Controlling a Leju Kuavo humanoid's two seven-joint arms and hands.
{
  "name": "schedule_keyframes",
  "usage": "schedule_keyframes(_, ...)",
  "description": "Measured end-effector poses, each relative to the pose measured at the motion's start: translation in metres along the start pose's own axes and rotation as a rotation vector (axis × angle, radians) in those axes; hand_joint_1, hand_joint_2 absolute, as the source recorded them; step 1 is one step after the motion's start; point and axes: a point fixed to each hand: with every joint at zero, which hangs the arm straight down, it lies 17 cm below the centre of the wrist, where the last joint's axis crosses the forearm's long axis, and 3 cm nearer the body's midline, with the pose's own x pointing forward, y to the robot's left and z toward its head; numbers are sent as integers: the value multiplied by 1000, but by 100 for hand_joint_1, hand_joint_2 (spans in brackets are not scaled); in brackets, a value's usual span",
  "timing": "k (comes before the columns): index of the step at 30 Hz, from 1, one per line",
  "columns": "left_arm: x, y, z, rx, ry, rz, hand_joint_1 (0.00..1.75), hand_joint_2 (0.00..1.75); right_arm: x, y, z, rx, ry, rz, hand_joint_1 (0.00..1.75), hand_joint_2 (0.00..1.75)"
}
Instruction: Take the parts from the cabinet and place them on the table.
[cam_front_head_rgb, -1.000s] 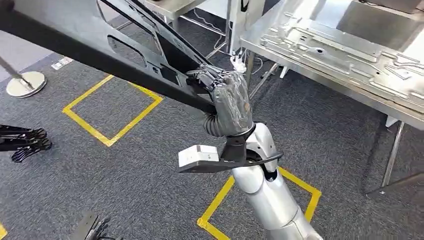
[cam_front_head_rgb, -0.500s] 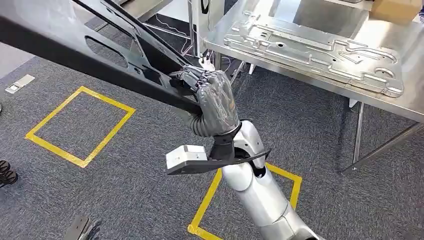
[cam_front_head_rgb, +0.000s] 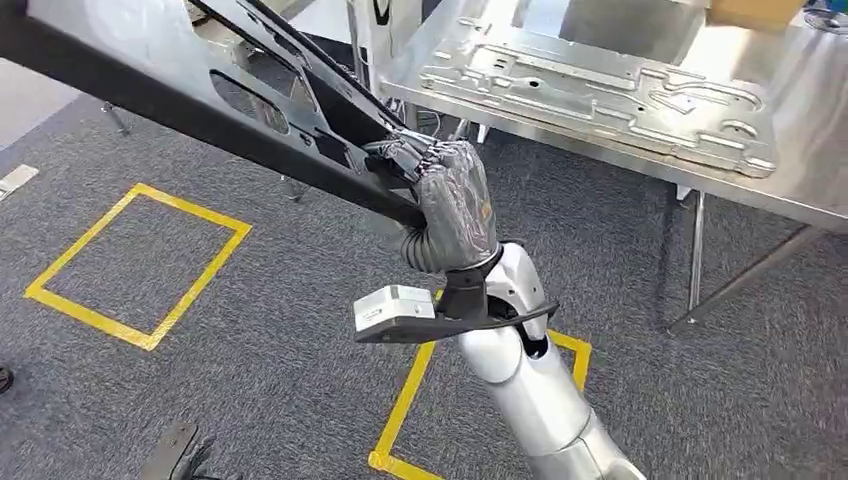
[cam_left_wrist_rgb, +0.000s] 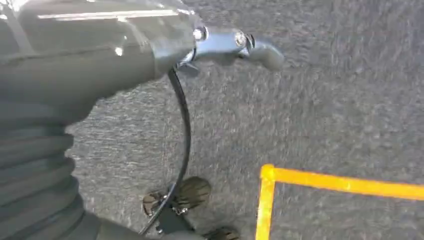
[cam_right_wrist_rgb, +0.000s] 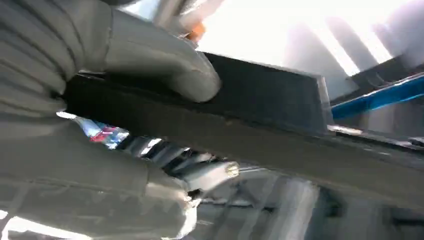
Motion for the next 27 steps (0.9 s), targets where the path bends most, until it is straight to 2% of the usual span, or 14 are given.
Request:
schedule_keyframes(17,-8,-28,-1,-48,22,-10,0,175,-7,7,4,15,22,-1,175,175)
schedule_keyframes(27,-17,-33,-5,-12,79,-10,0,175,-9,8,2,20,22,7,175,175)
